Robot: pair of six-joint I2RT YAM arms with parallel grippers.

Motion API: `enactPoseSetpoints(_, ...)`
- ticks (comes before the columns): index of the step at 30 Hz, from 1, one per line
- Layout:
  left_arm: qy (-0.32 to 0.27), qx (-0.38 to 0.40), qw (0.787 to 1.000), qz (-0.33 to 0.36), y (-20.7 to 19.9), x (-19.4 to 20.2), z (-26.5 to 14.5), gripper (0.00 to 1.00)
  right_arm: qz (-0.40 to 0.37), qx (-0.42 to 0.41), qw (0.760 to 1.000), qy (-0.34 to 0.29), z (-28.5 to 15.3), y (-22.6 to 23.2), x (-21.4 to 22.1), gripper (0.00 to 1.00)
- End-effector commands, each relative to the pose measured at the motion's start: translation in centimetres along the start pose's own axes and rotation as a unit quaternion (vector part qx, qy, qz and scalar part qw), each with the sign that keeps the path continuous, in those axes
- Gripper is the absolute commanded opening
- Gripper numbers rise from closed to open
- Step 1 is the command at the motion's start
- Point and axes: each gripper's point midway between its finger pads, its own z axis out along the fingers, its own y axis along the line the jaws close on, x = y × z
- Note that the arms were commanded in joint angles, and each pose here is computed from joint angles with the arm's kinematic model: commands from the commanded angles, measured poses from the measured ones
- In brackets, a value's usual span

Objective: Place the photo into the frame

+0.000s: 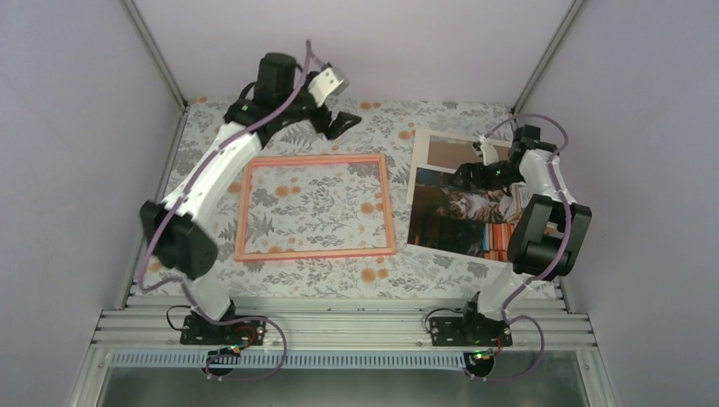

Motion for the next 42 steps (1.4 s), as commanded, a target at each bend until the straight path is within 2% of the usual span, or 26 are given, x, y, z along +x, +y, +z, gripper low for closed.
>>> enactPoseSetpoints(1,0.009,0.148,0.983,-0.112,-1.4,0.8,5.2,1.0,0.0,0.046,0.999,0.025,-1.8,-0.8,2.4,1.0)
enactPoseSetpoints(3,-0.001,0.196,0.97,-0.143,-2.5,1.4,6.4,1.0,0.013,0.068,0.996,0.048,-1.7,-1.7,3.7,1.0)
enactPoseSetpoints(7,-0.015,0.239,0.952,-0.189,-5.2,3.0,9.5,1.0,0.018,0.106,0.992,0.062,-2.3,-2.5,5.4,1.0)
enactPoseSetpoints(10,0.027,0.24,0.946,-0.217,-8.2,5.3,13.4,1.0,0.025,0.111,0.992,0.061,-1.9,-3.0,5.5,1.0)
enactPoseSetpoints(15,0.107,0.267,0.901,-0.325,-12.1,10.2,18.0,1.0,0.026,0.098,0.994,0.04,-0.2,-4.3,4.2,0.94)
enactPoseSetpoints(23,0.154,0.239,0.871,-0.401,-16.3,14.5,21.5,0.97,0.057,0.086,0.995,-0.003,1.8,-6.5,1.2,0.78)
enactPoseSetpoints(28,0.183,0.216,0.861,-0.423,-17.4,17.3,23.0,0.91,0.083,0.093,0.992,-0.016,3.3,-8.0,1.1,0.72)
enactPoseSetpoints(33,0.21,0.212,0.838,-0.457,-18.1,20.3,23.3,0.83,0.1,0.095,0.99,-0.015,4.3,-8.7,1.8,0.7)
enactPoseSetpoints(40,0.238,0.182,0.817,-0.492,-18.2,23.7,22.3,0.75,0.136,0.101,0.985,0.024,6.6,-9.5,5.4,0.62)
enactPoseSetpoints(42,0.243,0.185,0.812,-0.498,-18.3,24.1,22.4,0.69,0.145,0.101,0.984,0.037,7.2,-9.7,6.5,0.6)
